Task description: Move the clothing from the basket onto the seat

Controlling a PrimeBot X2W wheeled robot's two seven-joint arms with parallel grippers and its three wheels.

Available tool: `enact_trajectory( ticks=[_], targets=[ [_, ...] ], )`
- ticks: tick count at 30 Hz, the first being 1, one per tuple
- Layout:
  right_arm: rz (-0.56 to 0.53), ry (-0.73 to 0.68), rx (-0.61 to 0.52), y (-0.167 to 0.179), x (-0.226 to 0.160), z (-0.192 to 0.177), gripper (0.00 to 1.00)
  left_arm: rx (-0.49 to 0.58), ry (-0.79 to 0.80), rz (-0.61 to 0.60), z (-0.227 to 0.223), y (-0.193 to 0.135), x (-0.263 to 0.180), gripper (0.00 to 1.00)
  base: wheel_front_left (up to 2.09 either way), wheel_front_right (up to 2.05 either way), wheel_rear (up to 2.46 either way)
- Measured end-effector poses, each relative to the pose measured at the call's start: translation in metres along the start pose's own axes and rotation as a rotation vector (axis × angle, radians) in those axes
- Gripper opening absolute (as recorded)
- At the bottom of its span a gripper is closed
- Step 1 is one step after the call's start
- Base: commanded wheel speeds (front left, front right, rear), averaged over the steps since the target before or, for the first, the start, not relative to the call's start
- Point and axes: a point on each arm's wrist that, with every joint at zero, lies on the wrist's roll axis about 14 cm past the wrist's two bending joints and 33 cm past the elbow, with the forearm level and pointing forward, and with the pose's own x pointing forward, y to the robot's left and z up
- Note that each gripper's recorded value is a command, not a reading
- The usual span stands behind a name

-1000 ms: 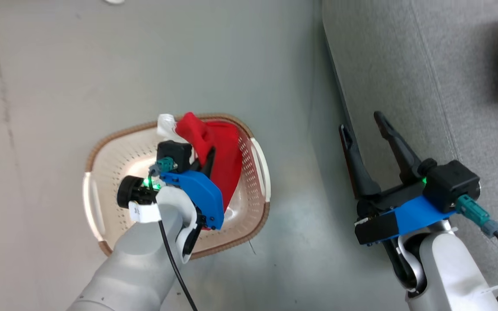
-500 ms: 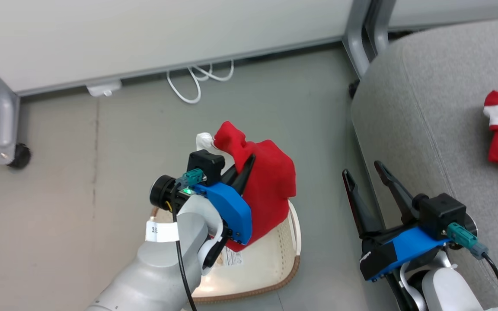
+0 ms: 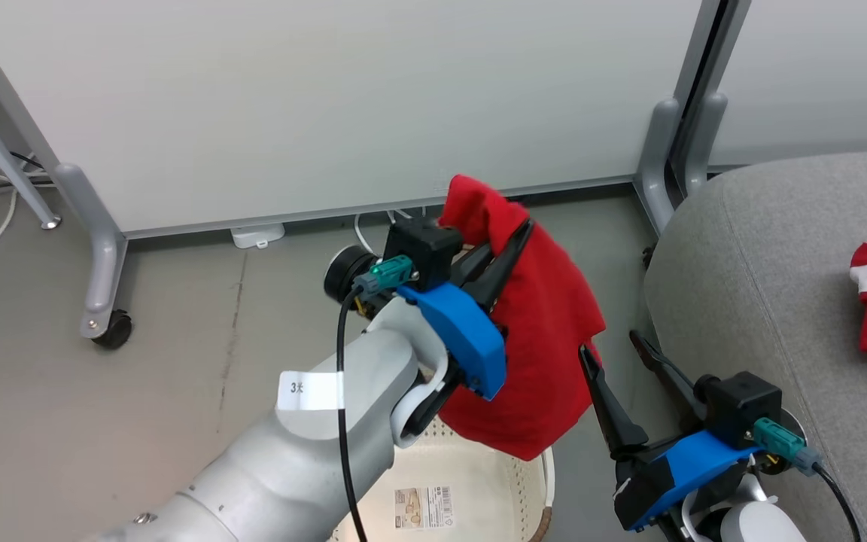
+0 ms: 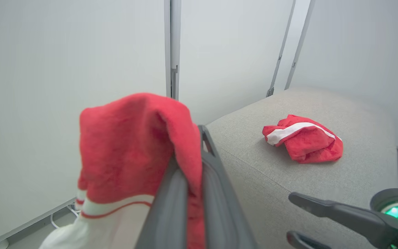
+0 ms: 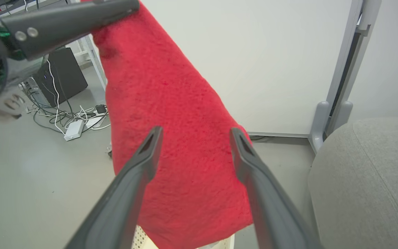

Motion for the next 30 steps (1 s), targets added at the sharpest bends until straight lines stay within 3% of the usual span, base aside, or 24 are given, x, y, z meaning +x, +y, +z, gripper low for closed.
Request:
enact_trajectory(
  ticks=[11,19,30],
  targets=[
    [0.03,-0.009,-0.005,0.012,-0.004,0.007,1.0,0.055,-0.076,-0.05,0.039,-0.024,0.003,0.0,0.0,0.0,0.0],
    [0.066,0.009,0.003,0.024,-0.004,0.003,1.0,0.058,-0.047,-0.056,0.029,-0.026,0.004,0.0,0.0,0.0,0.0],
    [0.135,-0.019,-0.009,0.04,0.026,0.014,1.0,0.044,-0.023,-0.062,0.02,-0.027,0.003,0.0,0.0,0.0,0.0]
  ],
)
